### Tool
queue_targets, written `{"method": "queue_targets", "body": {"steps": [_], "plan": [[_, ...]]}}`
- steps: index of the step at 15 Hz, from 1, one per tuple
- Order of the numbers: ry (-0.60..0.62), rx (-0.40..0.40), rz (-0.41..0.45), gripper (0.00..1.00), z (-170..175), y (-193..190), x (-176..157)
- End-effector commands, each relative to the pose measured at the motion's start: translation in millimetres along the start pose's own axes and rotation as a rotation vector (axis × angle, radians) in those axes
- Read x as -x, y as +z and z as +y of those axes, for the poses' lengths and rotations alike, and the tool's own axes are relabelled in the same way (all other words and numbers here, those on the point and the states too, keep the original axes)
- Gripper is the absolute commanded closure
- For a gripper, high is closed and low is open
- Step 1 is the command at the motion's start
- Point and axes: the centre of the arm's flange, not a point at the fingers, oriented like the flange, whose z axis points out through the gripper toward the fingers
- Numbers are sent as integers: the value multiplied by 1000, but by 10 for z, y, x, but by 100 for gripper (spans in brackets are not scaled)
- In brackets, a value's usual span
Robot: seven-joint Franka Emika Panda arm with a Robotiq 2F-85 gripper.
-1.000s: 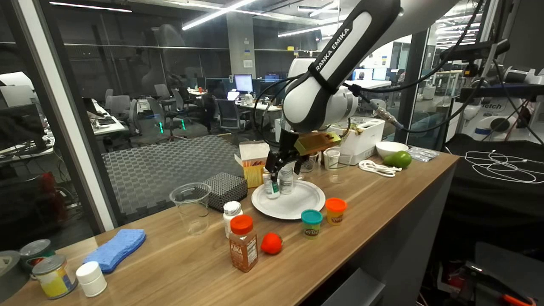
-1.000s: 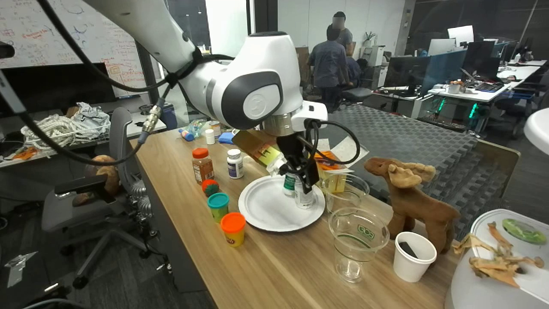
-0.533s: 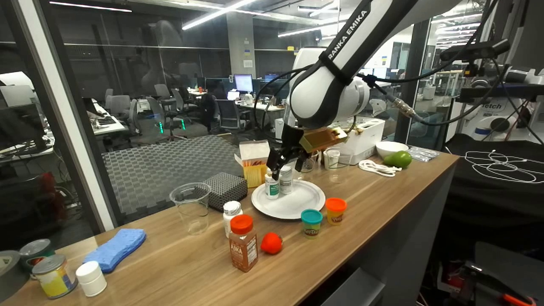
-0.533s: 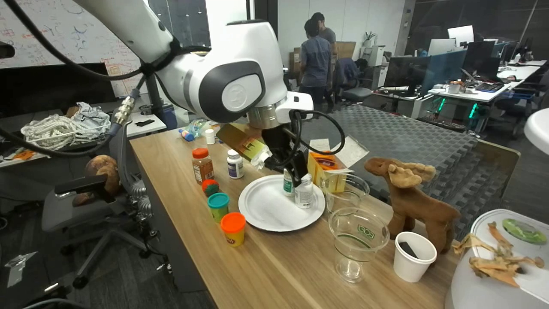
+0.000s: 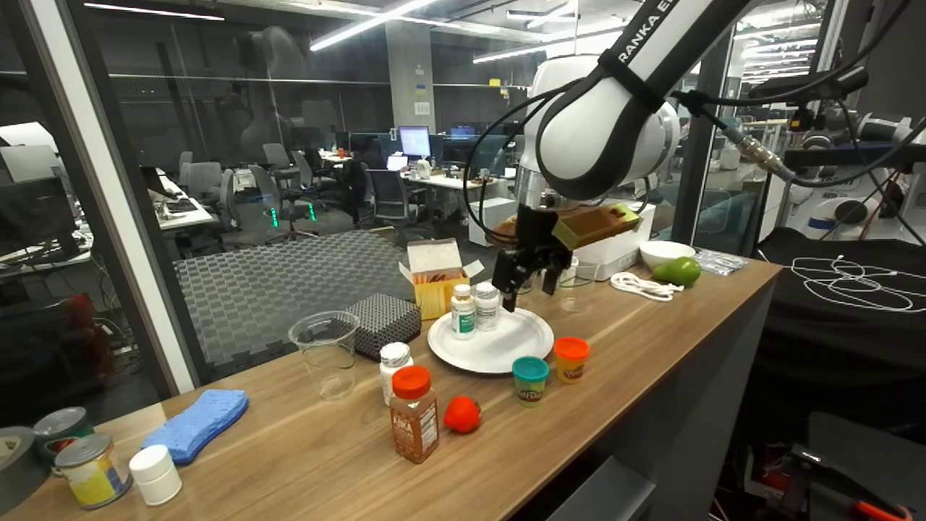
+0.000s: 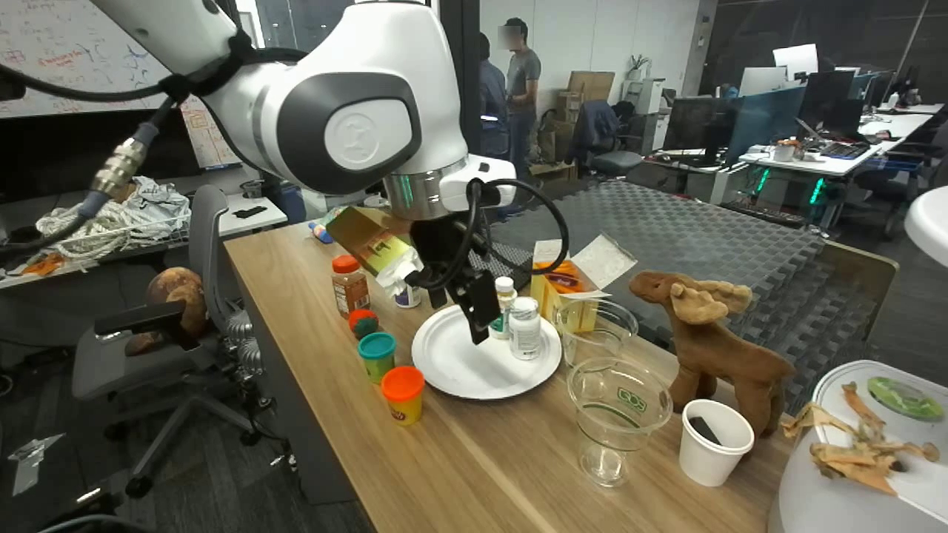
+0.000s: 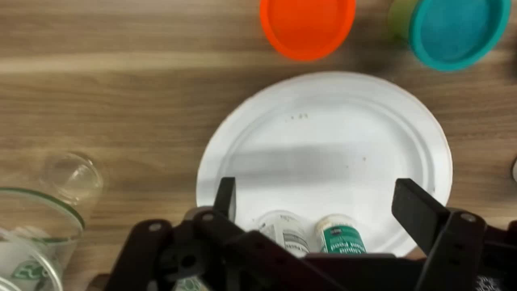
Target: Organize all the containers on the white plate
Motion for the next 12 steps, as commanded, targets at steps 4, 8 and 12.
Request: {"method": "queue_targets", "body": {"steps": [4, 8, 12], "plan": [[64, 15, -155, 0, 226, -123, 586], [62, 0, -231, 0, 234, -1, 686], [64, -11, -286, 0, 259, 134, 724]]}}
